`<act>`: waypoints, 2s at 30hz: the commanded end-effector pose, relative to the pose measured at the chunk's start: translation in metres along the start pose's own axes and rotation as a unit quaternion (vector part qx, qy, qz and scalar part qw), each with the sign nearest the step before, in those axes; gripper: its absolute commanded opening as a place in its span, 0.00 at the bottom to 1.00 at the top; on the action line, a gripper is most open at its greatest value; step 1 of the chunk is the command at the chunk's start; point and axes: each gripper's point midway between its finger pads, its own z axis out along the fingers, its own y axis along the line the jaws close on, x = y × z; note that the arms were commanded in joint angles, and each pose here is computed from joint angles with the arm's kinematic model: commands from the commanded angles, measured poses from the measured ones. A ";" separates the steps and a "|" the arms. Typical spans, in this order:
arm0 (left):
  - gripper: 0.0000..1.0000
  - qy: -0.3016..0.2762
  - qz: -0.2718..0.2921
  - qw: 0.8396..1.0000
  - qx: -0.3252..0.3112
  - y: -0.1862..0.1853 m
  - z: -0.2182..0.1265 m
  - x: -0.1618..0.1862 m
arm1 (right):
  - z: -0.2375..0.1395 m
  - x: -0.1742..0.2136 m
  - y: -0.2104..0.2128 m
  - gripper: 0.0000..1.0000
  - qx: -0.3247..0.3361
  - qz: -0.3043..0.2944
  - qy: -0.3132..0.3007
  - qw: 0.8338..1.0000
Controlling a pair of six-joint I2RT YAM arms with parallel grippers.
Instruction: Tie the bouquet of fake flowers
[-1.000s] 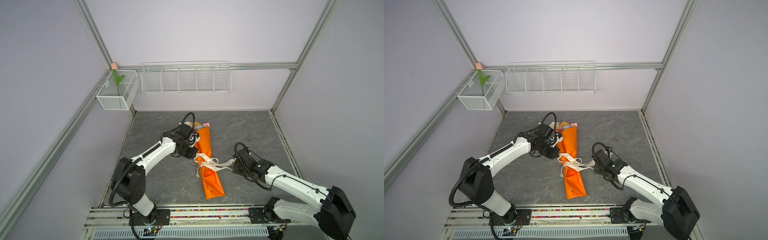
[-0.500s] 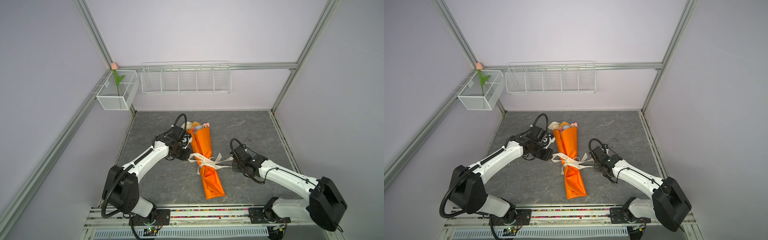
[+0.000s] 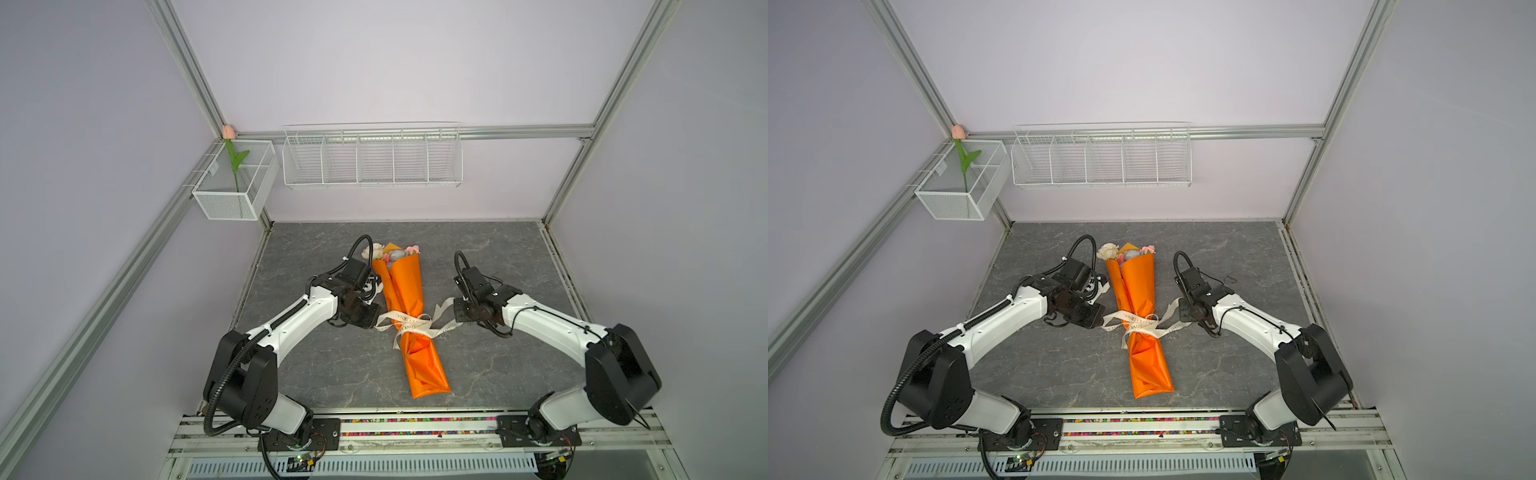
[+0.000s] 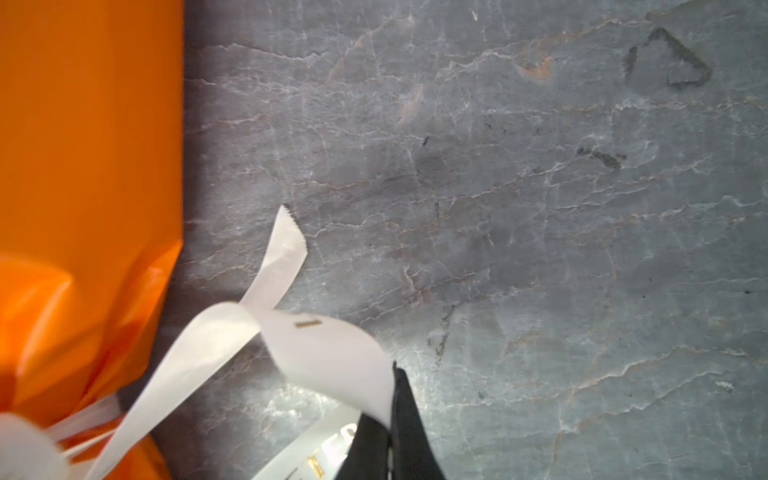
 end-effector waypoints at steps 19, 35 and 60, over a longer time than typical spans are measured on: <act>0.00 0.011 0.004 0.999 0.044 -0.013 0.009 -0.003 | -0.078 0.070 0.104 0.51 -0.329 -0.297 -0.119 0.889; 0.00 0.021 0.007 0.999 0.033 -0.010 0.012 -0.009 | -0.033 0.067 0.115 0.18 -0.248 -0.419 -0.069 0.871; 0.00 0.013 0.007 0.999 0.036 -0.011 0.010 -0.013 | -0.004 0.077 0.104 0.45 -0.191 -0.553 -0.043 0.810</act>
